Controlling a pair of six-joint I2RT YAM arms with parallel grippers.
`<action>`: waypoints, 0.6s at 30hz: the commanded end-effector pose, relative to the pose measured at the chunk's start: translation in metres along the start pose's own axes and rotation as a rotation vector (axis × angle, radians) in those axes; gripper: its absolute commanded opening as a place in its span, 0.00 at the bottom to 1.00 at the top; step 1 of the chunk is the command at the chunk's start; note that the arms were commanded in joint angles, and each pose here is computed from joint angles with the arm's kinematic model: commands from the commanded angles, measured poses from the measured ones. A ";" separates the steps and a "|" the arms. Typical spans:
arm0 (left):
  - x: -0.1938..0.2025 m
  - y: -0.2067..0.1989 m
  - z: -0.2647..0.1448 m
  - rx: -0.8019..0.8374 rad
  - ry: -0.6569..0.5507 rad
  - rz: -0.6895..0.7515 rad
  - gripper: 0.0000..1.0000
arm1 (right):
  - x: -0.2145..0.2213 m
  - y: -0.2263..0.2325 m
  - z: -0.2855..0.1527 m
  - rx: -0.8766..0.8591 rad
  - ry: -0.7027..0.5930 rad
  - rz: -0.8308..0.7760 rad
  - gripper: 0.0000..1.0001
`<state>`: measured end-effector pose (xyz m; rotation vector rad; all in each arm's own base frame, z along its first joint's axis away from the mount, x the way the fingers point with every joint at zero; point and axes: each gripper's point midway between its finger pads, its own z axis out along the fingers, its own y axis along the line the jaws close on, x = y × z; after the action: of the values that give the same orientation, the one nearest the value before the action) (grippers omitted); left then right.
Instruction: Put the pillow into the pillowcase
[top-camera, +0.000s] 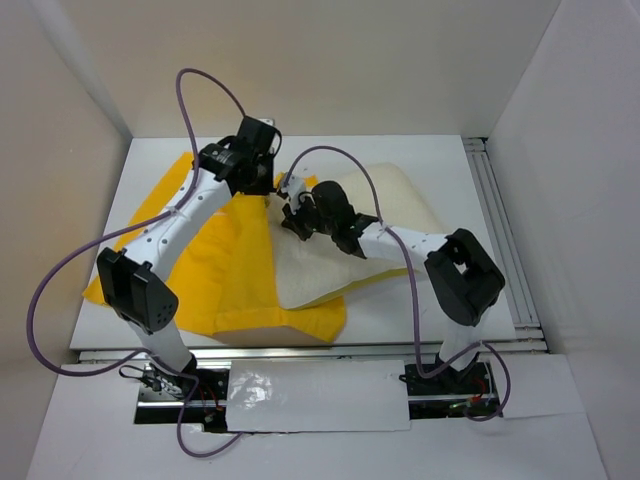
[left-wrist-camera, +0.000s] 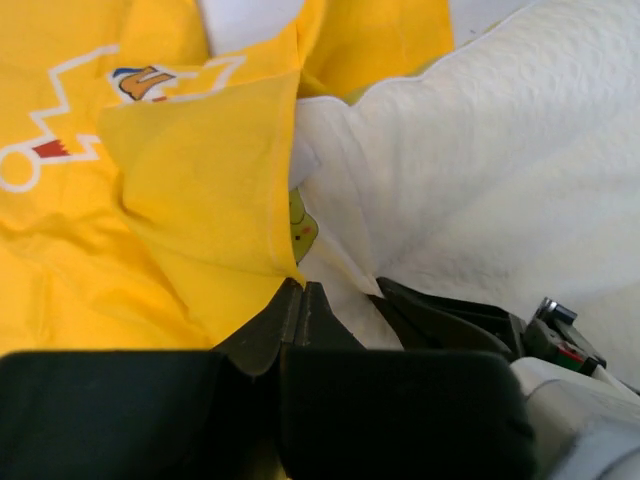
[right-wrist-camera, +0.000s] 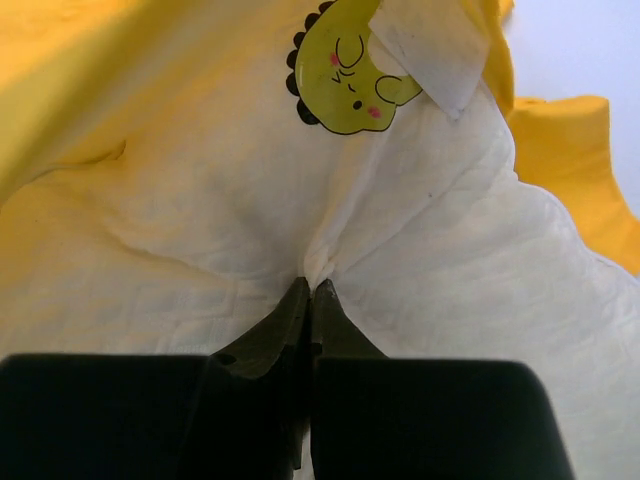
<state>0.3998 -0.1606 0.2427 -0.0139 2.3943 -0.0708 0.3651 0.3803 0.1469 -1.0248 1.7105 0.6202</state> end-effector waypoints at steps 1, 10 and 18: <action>-0.017 -0.034 -0.006 0.088 -0.067 0.033 0.00 | -0.070 0.007 0.003 -0.003 -0.171 -0.026 0.00; 0.051 -0.085 -0.022 0.284 0.004 0.066 0.00 | -0.110 -0.113 -0.001 0.175 -0.528 0.575 0.00; 0.106 -0.123 -0.013 0.414 0.108 0.129 0.00 | -0.122 -0.167 -0.027 0.360 -0.756 0.791 0.00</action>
<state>0.4517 -0.2058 0.2672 -0.2008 2.0028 -0.3035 0.4074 0.4099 0.1705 -0.5205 1.6658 0.9472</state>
